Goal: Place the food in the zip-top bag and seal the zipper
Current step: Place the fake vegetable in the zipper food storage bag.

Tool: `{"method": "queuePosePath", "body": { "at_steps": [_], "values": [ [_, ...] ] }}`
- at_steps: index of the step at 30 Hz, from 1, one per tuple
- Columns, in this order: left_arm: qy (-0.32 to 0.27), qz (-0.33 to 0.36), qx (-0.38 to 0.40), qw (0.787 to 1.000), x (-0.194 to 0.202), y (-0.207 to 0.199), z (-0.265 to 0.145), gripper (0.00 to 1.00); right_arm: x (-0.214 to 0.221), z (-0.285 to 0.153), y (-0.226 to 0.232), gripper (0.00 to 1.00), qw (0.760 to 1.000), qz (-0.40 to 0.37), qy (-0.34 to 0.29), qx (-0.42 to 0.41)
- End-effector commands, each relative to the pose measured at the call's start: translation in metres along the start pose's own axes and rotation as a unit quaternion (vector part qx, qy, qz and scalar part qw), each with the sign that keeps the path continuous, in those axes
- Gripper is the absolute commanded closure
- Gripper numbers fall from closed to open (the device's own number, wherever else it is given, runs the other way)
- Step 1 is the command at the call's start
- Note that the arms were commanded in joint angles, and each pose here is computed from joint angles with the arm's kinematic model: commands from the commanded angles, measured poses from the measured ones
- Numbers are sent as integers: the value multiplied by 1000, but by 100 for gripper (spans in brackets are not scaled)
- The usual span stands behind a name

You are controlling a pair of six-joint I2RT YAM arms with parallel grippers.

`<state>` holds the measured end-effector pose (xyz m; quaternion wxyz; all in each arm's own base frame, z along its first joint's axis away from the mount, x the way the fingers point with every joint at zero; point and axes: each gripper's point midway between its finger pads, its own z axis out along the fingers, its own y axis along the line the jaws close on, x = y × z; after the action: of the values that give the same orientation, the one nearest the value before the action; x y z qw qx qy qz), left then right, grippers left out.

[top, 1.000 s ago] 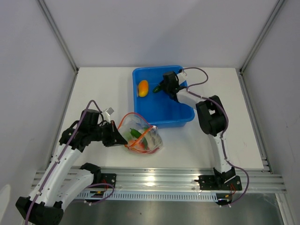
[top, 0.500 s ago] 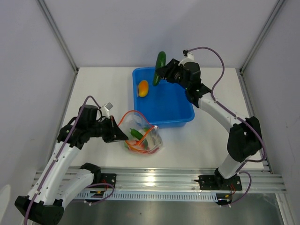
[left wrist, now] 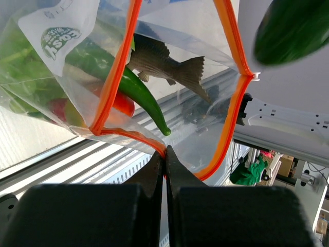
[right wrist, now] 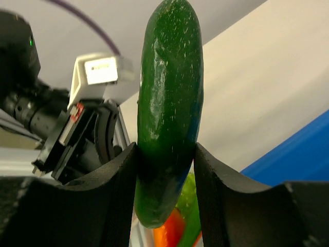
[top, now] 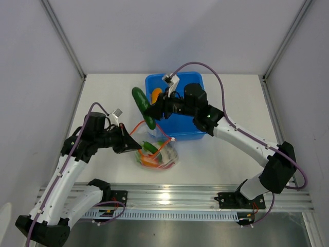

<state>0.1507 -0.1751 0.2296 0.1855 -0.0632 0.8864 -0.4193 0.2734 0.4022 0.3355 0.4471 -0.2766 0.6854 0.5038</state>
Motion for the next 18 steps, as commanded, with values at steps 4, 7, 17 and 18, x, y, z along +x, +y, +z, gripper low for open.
{"method": "queuePosePath", "body": {
  "at_steps": [4,7,17,18],
  "values": [
    [-23,10,17,1000,-14,-17,-8,99,35,-15,33,100,997,-48,55,-28],
    [-27,11,17,999,-16,-19,-9,100,55,-23,38,100,995,-53,80,-33],
    [-34,13,8,999,-16,-15,-10,99,100,-53,42,100,985,-83,143,-39],
    [-33,12,8,999,-16,-15,-11,99,103,-56,42,100,984,-87,151,-41]
  ]
}}
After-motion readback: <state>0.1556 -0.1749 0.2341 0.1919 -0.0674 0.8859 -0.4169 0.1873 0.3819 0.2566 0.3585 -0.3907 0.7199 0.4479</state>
